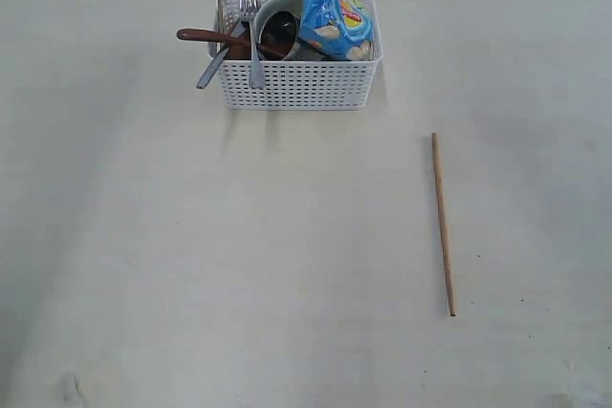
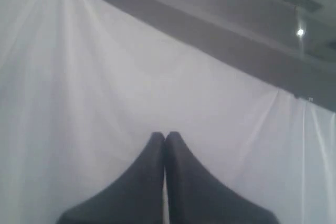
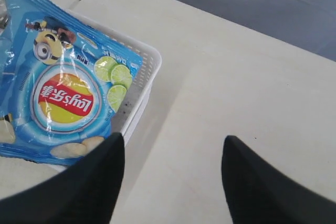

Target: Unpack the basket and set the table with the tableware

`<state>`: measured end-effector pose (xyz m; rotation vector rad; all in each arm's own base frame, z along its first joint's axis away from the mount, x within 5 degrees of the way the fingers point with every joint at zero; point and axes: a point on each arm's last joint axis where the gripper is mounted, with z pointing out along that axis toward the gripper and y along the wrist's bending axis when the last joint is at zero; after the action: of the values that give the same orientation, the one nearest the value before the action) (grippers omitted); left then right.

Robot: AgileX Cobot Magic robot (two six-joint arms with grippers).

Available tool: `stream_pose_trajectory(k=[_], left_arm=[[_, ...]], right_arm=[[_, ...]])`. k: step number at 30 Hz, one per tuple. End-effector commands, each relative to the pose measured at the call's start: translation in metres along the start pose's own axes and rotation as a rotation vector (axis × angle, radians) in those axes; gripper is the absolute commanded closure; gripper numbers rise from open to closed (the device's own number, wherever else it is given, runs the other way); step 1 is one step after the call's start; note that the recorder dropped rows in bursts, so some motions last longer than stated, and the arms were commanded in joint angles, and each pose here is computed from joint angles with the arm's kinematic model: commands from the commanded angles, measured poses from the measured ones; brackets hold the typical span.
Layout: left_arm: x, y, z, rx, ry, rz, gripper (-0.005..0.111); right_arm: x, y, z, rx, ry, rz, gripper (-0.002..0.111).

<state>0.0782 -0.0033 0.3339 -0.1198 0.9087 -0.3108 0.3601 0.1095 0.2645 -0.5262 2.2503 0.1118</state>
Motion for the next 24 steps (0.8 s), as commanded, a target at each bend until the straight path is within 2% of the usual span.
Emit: stream_pose_trajectory(k=[1,3,5,10,14,19,24], left_arm=[[0.043,0.002,0.072,0.0,0.259,0.056,0.107],[0.071,0.004,0.101,0.012,0.385,0.068,0.104],[0.106,0.007,0.129,0.029,0.527,0.067,0.098],[0.174,0.018,0.184,0.02,0.798,0.079,0.065],[0.21,0.031,0.215,-0.059,0.905,0.084,0.04],[0.247,0.045,0.242,-0.147,0.992,0.088,0.041],[0.279,0.057,0.247,-0.214,1.096,0.119,0.041]], right_arm=[[0.001,-0.002,-0.002,0.006,0.004,-0.013,0.055],[0.001,-0.002,-0.002,0.004,0.007,-0.011,0.055],[0.002,-0.001,-0.002,0.003,0.013,-0.009,0.055],[0.004,-0.001,-0.002,0.002,0.02,-0.009,0.055],[0.003,-0.001,-0.001,0.005,0.01,-0.009,0.055],[0.003,-0.001,0.0,0.005,0.009,-0.009,0.055],[0.003,-0.001,-0.001,0.005,0.006,-0.006,0.055]])
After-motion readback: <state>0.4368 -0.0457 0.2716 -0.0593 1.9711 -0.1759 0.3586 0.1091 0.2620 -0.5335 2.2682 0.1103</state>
